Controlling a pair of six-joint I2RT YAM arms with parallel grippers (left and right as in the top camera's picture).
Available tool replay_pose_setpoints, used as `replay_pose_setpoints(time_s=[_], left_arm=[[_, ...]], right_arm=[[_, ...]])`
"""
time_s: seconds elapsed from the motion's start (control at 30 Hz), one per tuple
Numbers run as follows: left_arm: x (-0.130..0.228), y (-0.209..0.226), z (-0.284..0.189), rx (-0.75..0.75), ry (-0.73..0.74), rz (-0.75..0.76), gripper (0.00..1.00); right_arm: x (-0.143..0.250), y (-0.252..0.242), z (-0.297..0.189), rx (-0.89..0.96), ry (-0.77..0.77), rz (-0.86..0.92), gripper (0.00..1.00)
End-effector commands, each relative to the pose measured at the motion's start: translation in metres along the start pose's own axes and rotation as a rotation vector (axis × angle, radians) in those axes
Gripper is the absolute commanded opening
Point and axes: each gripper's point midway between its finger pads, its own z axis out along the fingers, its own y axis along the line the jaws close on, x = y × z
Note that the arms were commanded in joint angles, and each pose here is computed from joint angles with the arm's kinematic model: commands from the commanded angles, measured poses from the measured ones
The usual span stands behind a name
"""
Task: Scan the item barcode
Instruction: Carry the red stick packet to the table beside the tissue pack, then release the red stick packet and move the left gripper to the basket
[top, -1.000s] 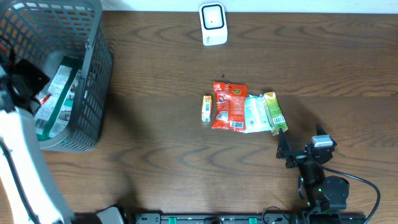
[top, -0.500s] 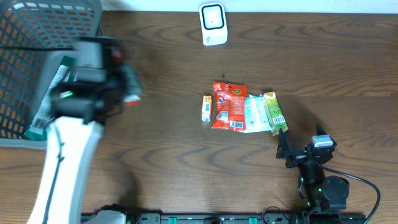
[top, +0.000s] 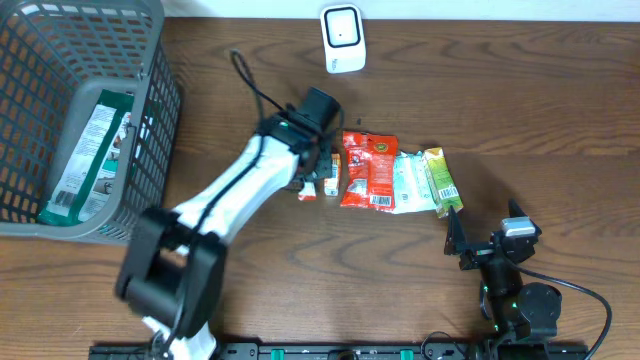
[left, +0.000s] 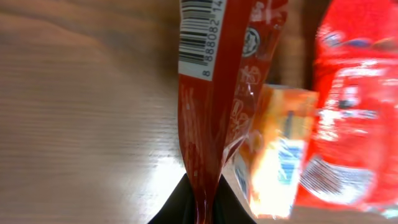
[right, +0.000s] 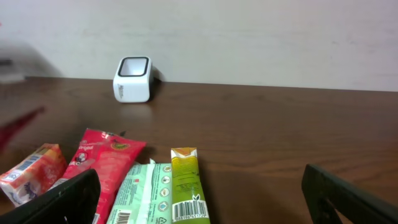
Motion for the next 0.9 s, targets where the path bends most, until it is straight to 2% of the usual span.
replay_pose_setpoints(time_s=[0.0,0.37,0.43,0.47,0.53,0.6,0.83,0.87], left_arm=[[0.0,0.006,0.012,-0.025,0.01,-0.032,0.1],[0.006,0.004,0.012,-0.028,0.026,-0.025,0.14],[0.005,0.004,0.012,-0.027,0.026,-0.025,0.3],[0.005,0.004,0.012,-0.027,0.026,-0.025,0.45],[0.005,0.004,0.012,-0.026,0.025,-0.024,0.54],[0.004,0.004,0.01,-0.025,0.022,-0.025,0.59],[-0.01,-0.002,-0.012,-0.002,-0.025,0.005,0.62],[-0.014,-0.001,-0.022,0.006,-0.039,-0.001,0.57]], right_arm=[[0.0,-0.003,0.0,0.013,0.0,0.014,0.99],[0.0,-0.003,0.0,0.013,0.0,0.014,0.99],[0.0,-0.003,0.0,0.013,0.0,0.014,0.99],[0.0,-0.003,0.0,0.013,0.0,0.014,0.99],[0.0,-0.003,0.0,0.013,0.0,0.014,0.99],[0.0,-0.003,0.0,0.013,0.0,0.014,0.99],[0.0,-0.003,0.0,0.013,0.0,0.014,0.99],[0.0,-0.003,0.0,0.013,0.0,0.014,0.99]])
